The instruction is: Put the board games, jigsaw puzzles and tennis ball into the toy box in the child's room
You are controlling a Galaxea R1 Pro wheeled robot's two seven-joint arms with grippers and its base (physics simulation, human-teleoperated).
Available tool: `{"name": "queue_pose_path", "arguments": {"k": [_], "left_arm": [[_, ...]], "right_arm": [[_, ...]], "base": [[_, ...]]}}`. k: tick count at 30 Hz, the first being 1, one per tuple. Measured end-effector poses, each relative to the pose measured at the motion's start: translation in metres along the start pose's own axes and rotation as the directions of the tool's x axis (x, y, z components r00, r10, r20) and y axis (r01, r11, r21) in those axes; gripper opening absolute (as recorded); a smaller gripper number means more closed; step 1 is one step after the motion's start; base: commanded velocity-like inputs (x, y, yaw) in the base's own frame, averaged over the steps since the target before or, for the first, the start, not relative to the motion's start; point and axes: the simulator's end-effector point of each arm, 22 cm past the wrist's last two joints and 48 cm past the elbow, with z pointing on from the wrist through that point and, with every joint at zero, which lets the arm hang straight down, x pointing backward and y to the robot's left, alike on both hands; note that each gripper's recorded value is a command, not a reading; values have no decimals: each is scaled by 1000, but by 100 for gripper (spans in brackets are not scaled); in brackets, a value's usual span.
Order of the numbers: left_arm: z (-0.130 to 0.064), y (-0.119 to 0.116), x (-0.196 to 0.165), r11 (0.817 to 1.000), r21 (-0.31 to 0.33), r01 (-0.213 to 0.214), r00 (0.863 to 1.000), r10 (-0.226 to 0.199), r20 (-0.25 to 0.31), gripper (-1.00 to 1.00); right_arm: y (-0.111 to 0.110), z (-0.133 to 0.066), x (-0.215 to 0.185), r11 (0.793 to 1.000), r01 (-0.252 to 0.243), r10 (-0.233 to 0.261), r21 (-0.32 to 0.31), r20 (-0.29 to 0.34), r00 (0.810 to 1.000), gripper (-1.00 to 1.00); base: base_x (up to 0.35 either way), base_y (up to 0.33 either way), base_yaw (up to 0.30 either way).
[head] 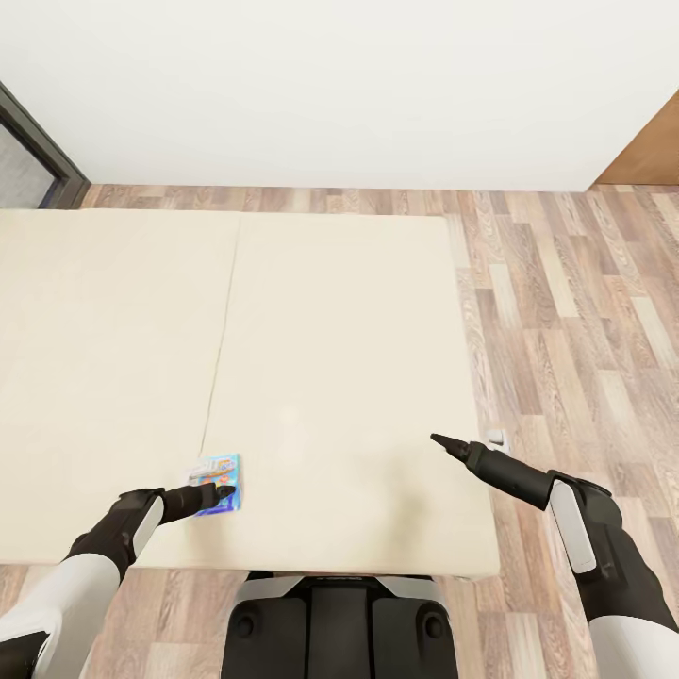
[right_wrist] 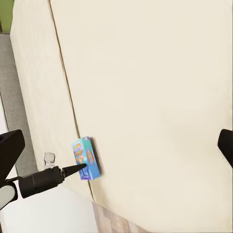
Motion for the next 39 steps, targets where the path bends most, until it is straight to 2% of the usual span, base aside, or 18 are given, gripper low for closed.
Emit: {"name": "queue_pose_path", "arguments": {"k": [17, 39], "left_arm": [[-1, 1, -1, 1000, -1, 1, 1000, -1, 2, 100], [-1, 2, -1, 1000, -2, 2, 1000, -2, 3, 100]], "right_arm": [[0, 0, 0, 1000, 0, 0, 0, 0, 1000, 100], [0, 0, 0, 1000, -1, 1, 1, -1, 1000, 100]], "base": [[1, -47, 0], [46, 60, 0]]}}
